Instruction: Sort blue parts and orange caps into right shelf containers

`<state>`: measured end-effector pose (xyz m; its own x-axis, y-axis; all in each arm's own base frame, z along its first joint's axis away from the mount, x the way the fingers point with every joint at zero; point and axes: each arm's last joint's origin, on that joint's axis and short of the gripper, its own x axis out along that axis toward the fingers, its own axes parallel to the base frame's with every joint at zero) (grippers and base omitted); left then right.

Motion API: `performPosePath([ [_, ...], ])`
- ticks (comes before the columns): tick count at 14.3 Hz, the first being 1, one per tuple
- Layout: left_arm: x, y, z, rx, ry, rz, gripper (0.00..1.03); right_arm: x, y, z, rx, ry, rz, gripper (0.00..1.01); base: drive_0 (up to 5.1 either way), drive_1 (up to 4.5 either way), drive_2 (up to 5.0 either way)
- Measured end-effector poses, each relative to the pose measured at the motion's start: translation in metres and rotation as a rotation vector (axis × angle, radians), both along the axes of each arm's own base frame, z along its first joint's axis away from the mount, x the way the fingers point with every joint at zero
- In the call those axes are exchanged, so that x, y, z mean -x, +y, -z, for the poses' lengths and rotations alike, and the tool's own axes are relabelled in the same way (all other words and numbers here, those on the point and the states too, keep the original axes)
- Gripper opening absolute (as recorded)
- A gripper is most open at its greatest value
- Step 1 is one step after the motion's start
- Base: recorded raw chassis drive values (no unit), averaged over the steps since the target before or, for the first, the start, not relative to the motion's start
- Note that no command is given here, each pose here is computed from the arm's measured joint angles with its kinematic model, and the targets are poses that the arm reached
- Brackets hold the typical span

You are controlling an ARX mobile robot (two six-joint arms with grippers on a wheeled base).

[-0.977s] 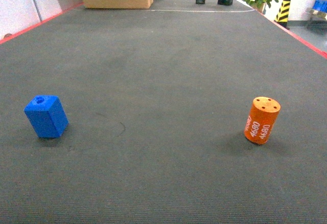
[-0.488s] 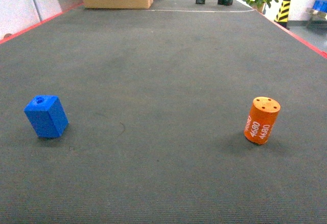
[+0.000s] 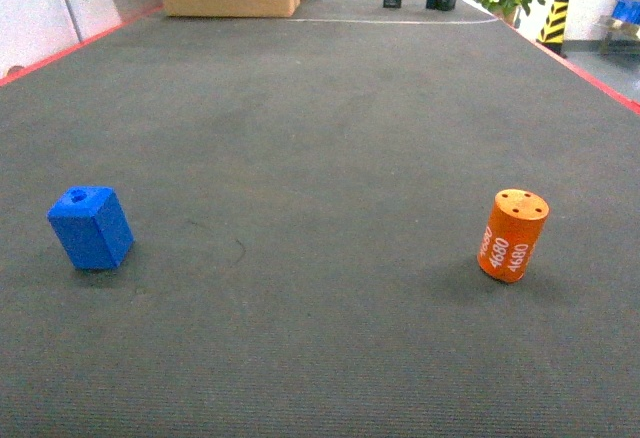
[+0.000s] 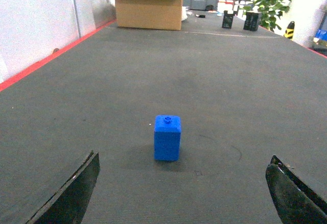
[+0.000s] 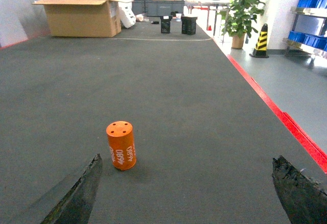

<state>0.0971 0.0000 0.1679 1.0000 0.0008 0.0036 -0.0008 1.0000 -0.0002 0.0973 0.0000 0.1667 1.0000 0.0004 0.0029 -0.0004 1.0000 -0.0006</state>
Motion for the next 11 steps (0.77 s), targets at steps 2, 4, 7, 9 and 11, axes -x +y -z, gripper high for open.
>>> performPosePath([
  [2,0.0,0.0,0.0,0.0,0.0,0.0,0.98,0.0,0.0,0.001,0.005,0.022,-0.009,0.98,0.0,0.0,0.0],
  [4,0.0,0.0,0.0,0.0,0.0,0.0,0.98,-0.012,0.007,0.003,0.051,0.2,-0.086,0.98,0.0,0.0,0.0],
  [7,0.0,0.0,0.0,0.0,0.0,0.0,0.98,-0.06,0.017,-0.018,0.073,0.232,-0.049,0.98,0.0,0.0,0.0],
  [9,0.0,0.0,0.0,0.0,0.0,0.0,0.98,-0.111,0.031,-0.022,0.06,0.277,-0.076,0.98,0.0,0.0,0.0],
  [11,0.0,0.0,0.0,0.0,0.0,0.0,0.98,-0.164,0.046,-0.012,0.043,0.371,-0.09,0.98,0.0,0.0,0.0],
])
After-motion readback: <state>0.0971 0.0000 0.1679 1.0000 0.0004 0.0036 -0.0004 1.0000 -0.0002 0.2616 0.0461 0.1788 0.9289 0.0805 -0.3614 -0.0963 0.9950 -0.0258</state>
